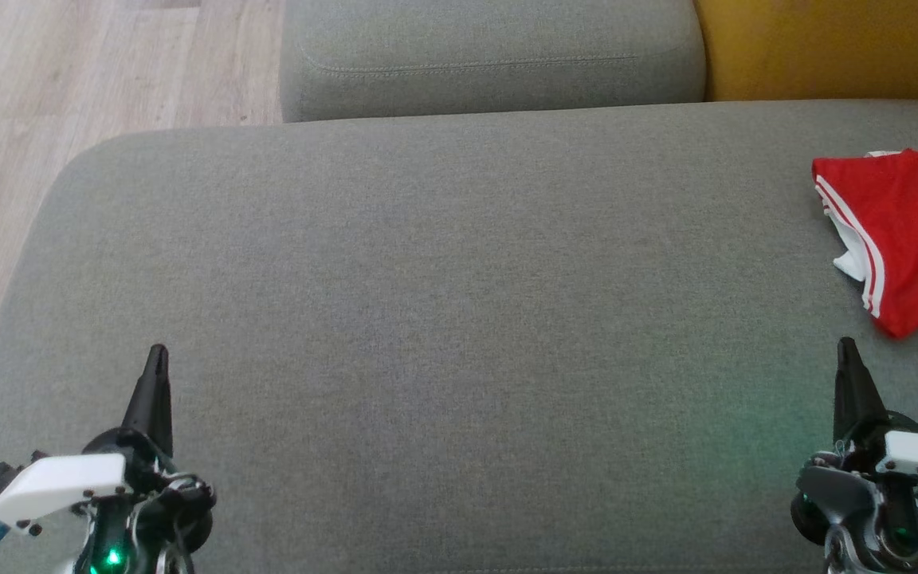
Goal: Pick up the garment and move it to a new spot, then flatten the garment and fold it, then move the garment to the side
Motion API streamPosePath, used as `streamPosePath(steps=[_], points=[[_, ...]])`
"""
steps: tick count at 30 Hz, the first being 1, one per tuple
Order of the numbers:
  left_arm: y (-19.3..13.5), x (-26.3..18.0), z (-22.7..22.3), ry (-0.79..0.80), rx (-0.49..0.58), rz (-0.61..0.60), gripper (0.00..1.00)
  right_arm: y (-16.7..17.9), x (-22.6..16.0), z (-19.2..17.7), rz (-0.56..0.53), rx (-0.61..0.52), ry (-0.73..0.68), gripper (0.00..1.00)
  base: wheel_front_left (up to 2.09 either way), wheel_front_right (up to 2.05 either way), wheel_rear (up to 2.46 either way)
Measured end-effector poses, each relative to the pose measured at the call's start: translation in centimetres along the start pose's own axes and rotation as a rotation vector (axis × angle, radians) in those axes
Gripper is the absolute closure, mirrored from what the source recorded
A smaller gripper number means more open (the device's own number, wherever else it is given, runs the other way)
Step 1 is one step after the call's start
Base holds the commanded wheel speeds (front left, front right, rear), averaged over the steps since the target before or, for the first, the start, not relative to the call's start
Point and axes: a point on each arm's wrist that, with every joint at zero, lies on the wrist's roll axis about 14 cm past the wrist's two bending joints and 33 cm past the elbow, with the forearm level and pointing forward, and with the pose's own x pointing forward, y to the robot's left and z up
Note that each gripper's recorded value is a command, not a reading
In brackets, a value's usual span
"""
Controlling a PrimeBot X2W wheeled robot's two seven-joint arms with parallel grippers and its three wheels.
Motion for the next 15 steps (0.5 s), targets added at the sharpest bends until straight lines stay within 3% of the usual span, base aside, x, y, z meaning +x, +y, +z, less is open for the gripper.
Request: streamPosePath(steps=[15], points=[[-0.01,-0.01,0.14,-0.006,-0.003,0.000,1.00,0.00,-0.01,-0.01,0.000,0.001,0.002,1.00,0.00,0.00,0.00]])
